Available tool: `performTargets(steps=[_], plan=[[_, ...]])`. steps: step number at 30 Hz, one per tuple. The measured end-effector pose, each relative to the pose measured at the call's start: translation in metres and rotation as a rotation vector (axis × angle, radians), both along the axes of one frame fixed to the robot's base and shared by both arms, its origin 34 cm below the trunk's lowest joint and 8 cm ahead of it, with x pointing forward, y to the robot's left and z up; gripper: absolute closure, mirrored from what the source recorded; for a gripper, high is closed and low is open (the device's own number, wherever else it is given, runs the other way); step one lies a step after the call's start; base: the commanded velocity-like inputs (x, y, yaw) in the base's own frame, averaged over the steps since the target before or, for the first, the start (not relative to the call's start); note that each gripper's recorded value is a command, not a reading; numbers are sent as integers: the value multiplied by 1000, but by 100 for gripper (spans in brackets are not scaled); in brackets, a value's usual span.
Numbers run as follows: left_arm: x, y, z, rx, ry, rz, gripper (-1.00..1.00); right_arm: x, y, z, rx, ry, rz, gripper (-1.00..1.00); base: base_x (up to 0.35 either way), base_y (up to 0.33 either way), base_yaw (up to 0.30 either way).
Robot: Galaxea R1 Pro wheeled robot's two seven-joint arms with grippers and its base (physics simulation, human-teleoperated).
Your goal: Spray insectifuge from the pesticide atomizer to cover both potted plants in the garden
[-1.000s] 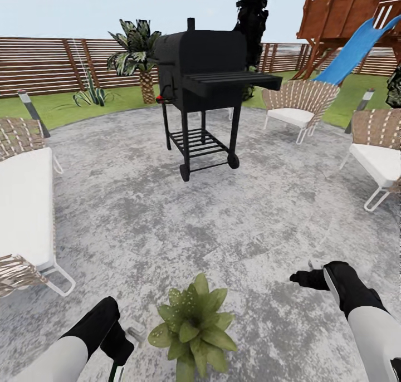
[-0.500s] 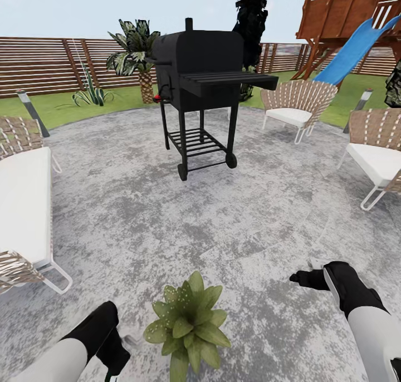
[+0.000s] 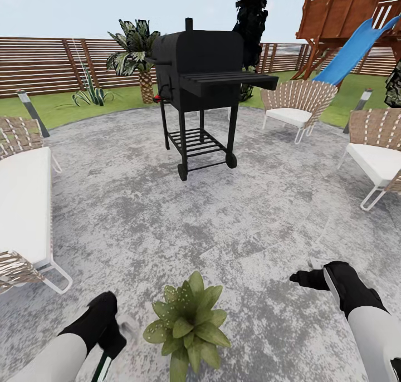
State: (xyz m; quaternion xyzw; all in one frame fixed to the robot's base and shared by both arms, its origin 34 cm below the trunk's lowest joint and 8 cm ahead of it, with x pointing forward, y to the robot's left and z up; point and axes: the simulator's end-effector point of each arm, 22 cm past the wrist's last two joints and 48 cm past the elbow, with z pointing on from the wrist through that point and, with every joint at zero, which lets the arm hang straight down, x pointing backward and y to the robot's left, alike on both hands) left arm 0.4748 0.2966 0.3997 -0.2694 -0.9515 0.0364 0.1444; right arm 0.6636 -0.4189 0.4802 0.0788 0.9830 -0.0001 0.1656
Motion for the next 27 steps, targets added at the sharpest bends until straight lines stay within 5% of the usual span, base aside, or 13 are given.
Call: performTargets(steps=[7, 14, 27], plan=[[-1, -2, -1, -1, 3, -6, 100, 0, 0, 0, 1, 0, 0, -100, 0, 0, 0], [-37, -5, -11, -9, 95, -7, 100, 0, 0, 0, 0, 1, 0, -100, 0, 0, 23], [-41, -5, -14, -10, 105, -5, 100, -2, 0, -5, 0, 9, 0, -100, 0, -66, 209]])
